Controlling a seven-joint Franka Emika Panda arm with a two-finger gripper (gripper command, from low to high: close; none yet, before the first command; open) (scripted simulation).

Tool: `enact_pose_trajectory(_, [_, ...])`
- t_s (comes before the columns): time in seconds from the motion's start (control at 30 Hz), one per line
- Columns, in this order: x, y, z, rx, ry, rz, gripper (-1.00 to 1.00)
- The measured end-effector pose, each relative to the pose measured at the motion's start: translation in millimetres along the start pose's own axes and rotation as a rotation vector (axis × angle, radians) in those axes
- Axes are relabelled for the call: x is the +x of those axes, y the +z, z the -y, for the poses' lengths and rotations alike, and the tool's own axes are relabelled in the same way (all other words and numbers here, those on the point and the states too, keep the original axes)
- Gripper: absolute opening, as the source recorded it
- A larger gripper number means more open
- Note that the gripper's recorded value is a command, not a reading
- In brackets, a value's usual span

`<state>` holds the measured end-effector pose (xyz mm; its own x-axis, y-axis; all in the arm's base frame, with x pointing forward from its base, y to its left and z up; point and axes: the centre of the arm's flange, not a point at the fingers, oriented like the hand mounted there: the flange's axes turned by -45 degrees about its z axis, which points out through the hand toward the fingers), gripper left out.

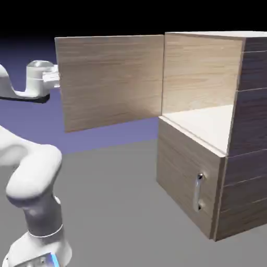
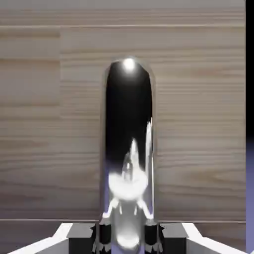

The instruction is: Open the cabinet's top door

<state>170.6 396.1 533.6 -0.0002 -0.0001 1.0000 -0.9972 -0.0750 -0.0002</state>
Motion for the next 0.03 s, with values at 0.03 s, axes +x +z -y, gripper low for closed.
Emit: enact_pose_trajectory(0.03, [0.0,-6.5,2.6,-0.018,0.000,0.000,-1.00])
